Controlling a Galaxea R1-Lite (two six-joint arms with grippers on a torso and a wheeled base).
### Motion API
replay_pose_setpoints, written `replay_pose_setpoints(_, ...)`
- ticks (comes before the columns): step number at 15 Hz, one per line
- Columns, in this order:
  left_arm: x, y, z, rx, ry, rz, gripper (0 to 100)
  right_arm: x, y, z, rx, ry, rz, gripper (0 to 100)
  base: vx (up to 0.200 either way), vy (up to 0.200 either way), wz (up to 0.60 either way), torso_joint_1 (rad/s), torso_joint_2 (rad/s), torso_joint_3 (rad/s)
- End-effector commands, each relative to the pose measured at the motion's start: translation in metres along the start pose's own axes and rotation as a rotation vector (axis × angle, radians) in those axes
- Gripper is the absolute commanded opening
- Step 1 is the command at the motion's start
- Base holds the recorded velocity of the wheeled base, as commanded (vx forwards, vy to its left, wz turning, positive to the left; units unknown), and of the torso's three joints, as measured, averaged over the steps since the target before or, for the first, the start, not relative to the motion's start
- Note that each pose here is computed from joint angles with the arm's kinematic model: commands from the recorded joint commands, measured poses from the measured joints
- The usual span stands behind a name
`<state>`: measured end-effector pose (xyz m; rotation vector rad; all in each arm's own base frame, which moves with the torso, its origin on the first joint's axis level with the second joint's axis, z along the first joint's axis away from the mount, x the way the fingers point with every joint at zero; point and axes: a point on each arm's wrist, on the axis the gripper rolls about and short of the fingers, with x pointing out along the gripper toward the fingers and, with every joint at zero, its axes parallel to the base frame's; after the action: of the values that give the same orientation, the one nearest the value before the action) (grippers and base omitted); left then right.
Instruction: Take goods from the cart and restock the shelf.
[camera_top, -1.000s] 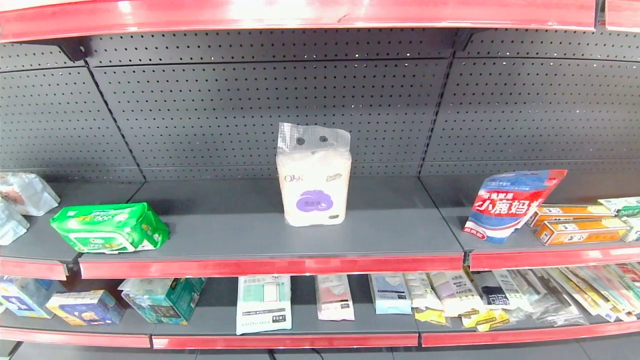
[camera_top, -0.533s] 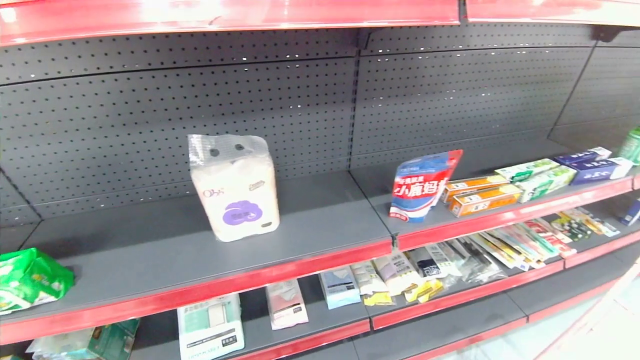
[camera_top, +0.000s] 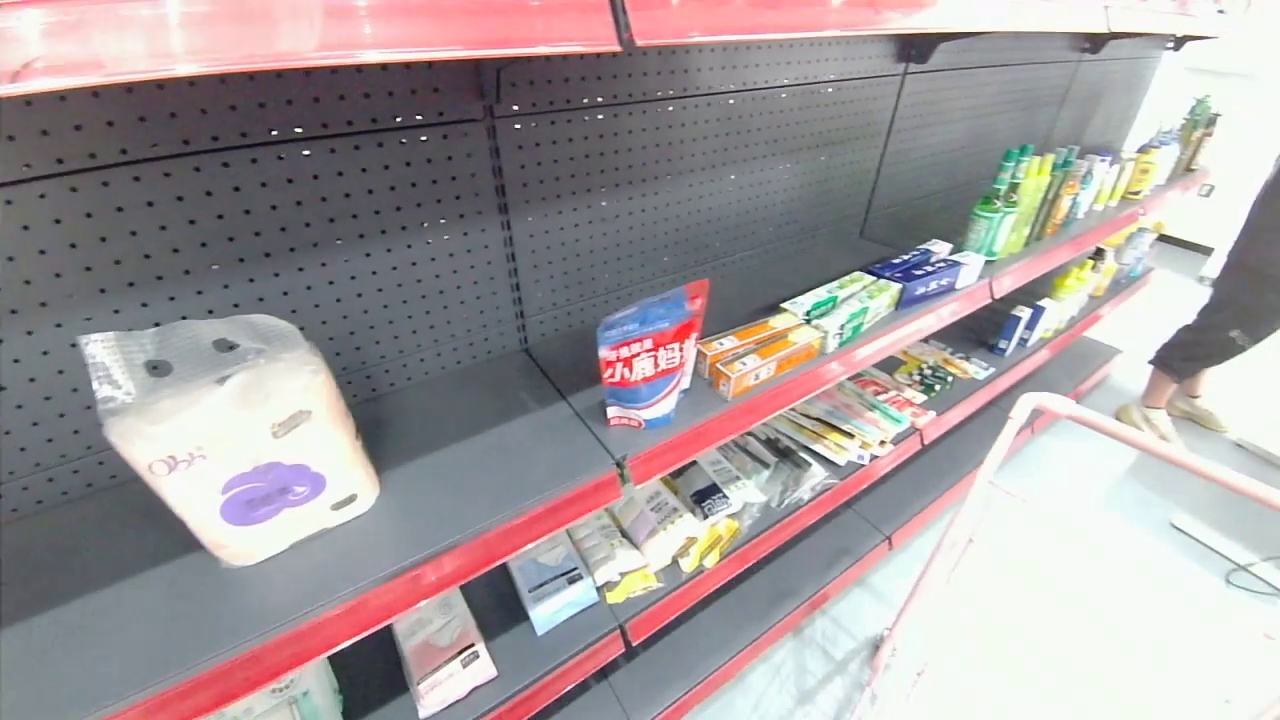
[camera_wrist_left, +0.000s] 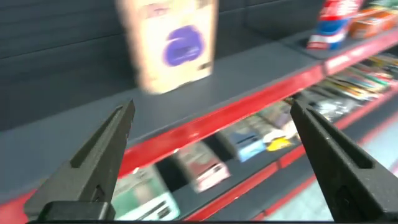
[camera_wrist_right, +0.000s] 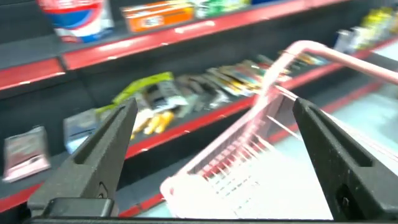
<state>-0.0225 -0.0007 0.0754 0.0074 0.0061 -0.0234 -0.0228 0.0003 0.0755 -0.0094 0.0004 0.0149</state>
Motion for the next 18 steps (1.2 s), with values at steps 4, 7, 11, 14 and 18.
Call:
replay_pose_setpoints(4, 0.0, 0.0, 0.0, 0.0, 0.0, 0.0, 100, 0.0, 0.0, 0.0, 0.0, 0.001, 0.0, 100, 0.0, 0.0, -0.6, 0.0, 0.0, 0.005)
replay_pose_setpoints(7, 0.0, 0.0, 0.0, 0.0, 0.0, 0.0, 100, 0.0, 0.0, 0.0, 0.003, 0.0, -0.001, 100, 0.0, 0.0, -0.4, 0.003, 0.0, 0.005)
replay_pose_setpoints(11, 0.0, 0.0, 0.0, 0.0, 0.0, 0.0, 100, 0.001, 0.0, 0.0, 0.005, 0.016, -0.001, 100, 0.0, 0.0, 0.0, 0.0, 0.0, 0.0)
replay_pose_setpoints(14, 0.0, 0.0, 0.0, 0.0, 0.0, 0.0, 100, 0.021, -0.001, 0.11, 0.038, -0.003, 0.06, 100, 0.0, 0.0, 0.0, 0.0, 0.0, 0.0)
replay_pose_setpoints(18, 0.0, 0.0, 0.0, -0.001, 0.0, 0.0, 100, 0.116, -0.003, 0.152, -0.164, 0.263, -0.01, 100, 0.0, 0.0, 0.0, 0.0, 0.0, 0.0)
